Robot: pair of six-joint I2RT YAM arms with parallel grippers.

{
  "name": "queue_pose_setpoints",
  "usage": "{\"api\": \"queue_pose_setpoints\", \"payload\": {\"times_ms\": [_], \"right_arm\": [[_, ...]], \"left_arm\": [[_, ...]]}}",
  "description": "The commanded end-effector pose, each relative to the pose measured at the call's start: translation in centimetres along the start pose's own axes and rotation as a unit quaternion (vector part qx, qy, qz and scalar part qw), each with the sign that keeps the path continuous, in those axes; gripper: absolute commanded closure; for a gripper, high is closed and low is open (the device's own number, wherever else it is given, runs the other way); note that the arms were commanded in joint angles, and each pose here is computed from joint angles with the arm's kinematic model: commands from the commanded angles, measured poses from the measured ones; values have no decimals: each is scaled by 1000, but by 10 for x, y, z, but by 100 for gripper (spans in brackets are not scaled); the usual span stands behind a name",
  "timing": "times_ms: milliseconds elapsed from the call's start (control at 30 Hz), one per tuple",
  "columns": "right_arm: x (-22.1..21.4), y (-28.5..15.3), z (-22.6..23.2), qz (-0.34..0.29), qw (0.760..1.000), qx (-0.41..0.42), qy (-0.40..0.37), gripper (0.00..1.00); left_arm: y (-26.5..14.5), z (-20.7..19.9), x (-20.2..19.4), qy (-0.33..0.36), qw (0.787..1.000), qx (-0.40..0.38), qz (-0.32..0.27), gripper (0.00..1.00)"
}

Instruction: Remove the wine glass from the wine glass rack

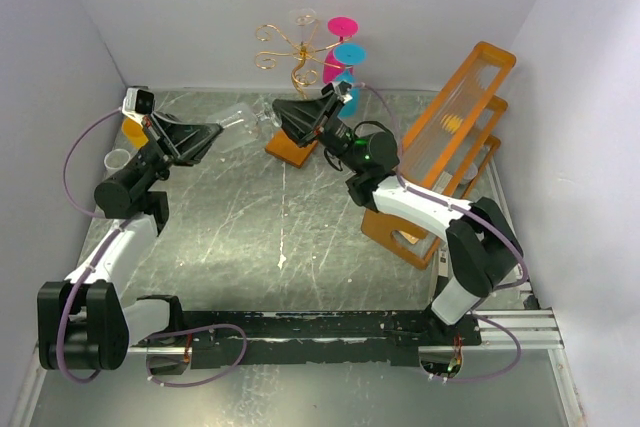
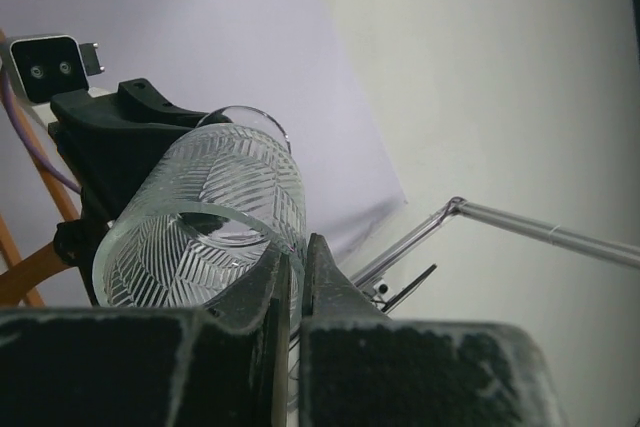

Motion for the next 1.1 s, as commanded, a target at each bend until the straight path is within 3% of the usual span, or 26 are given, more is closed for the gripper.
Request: {"api": "queue_pose_setpoints", "payload": {"times_ms": [0,100,200,333,500,567,633,767,833,1000,1067], "right_arm": [[16,-19,-17,-6,998,-45,-36,69],[32,-31,-14,-26,992,-80,-90,48],[45,-50,-18,-44,982,-126,-135,32],[62,-67,-11,-73,950,-202,-228,10],[61,-57,21,-60,906,-235,-348,3],[58,-55,24,-44,899,-237,-366,3],[53,-53,25,-21,900,-228,-370,3],[42,-49,27,31,899,-212,-381,3],[39,-49,28,47,894,-207,-394,3],[36,-53,43,48,867,-213,-449,3],[35,-56,49,46,853,-216,-472,2]], "left_arm": [[-7,-57,-40,80,987,-108,88,93],[-5,-53,-42,94,988,-76,91,93],[-1,-43,-43,115,987,-20,108,93],[-1,-28,-42,130,983,36,121,93],[-7,2,-36,106,980,116,120,93],[-11,24,-29,125,966,195,118,93],[-19,39,-13,171,931,309,89,93],[-58,50,10,228,824,516,64,93],[-79,58,10,224,786,573,63,93],[-131,93,-3,187,720,663,78,93],[-154,103,-2,183,677,708,82,93]]}}
Point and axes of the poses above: each gripper's point midway between its finger pads, its own y axis out along the fingers, its own z axis along the line the jaws close on, x = y × z, the point moved 4 cm from there along -y, back along the fingers, and after that the axes turned 3 degrees about y, right-handed, at the moved point
